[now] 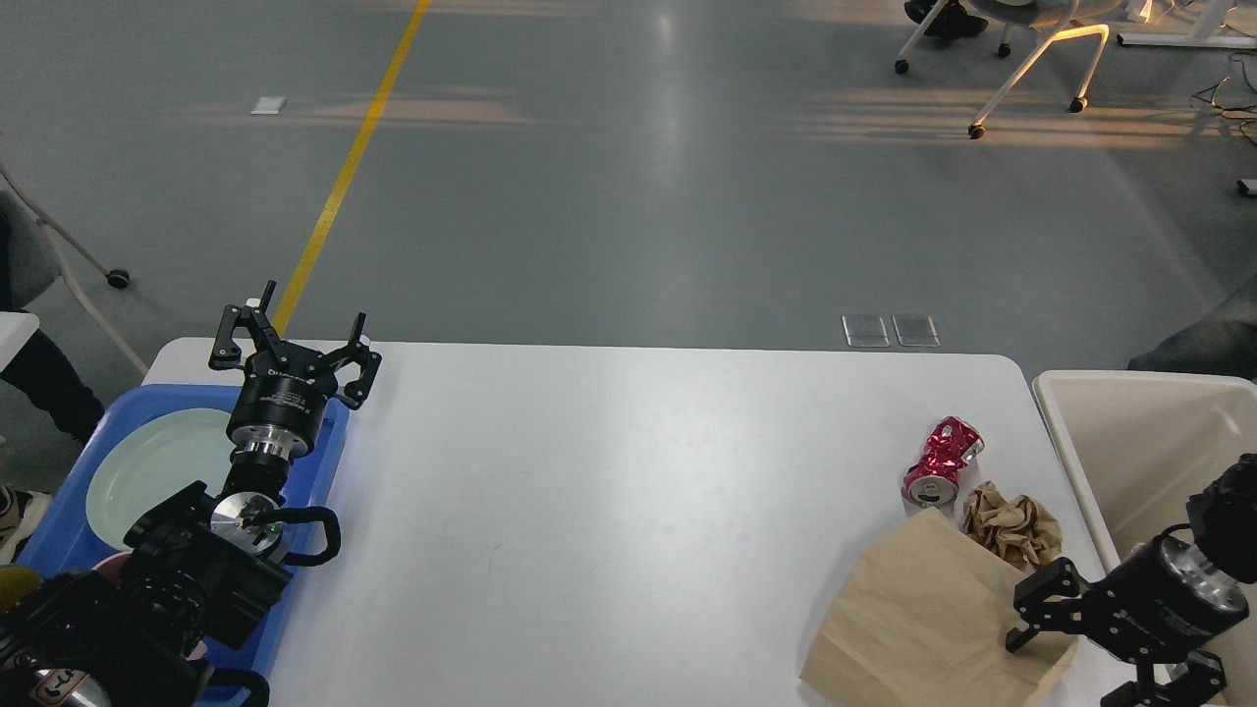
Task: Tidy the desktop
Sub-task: 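Lower the right gripper to the brown paper bag's edge, then grasp the brown paper bag, lift it and drop it into the bin, then move the right gripper down to the crumpled brown paper and grasp it, then lift the crumpled brown paper and drop it into the white bin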
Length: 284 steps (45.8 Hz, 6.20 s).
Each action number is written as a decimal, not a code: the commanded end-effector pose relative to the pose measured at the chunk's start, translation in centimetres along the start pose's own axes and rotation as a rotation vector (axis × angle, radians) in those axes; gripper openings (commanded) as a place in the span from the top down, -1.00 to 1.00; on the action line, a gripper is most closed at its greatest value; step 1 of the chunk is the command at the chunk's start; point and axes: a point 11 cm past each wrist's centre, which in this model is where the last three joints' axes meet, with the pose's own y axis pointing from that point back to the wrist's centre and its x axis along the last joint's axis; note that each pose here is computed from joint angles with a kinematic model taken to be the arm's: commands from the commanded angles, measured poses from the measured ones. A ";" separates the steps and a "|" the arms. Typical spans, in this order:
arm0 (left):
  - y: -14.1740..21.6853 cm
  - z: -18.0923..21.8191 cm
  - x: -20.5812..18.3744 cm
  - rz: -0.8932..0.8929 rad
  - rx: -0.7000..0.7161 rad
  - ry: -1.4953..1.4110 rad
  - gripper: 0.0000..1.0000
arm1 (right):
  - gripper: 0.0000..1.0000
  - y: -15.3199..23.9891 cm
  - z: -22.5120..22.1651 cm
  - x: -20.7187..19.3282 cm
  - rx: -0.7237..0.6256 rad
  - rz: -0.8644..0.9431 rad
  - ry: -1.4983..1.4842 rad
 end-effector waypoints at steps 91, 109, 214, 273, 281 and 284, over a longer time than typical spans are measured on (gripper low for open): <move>0.0 0.0 0.0 0.000 0.000 0.001 -0.93 | 1.00 26.9 1.0 4.5 0.584 0.729 -0.115; 0.0 0.0 0.0 0.000 0.000 -0.001 -0.93 | 1.00 15.8 10.2 10.1 0.157 1.119 -0.295; 0.0 0.0 0.0 0.000 0.000 0.001 -0.93 | -1.00 2.3 -5.2 7.0 -0.088 0.598 0.220; 0.0 0.0 0.0 0.000 0.000 0.001 -0.93 | 1.00 16.3 -7.7 5.7 0.236 0.753 0.108; 0.0 0.0 0.0 0.000 0.000 0.001 -0.93 | 1.00 22.7 -9.7 4.3 0.341 0.788 0.138; 0.0 0.0 0.0 0.000 0.000 0.001 -0.93 | 1.00 23.8 -9.6 4.3 0.354 0.812 0.136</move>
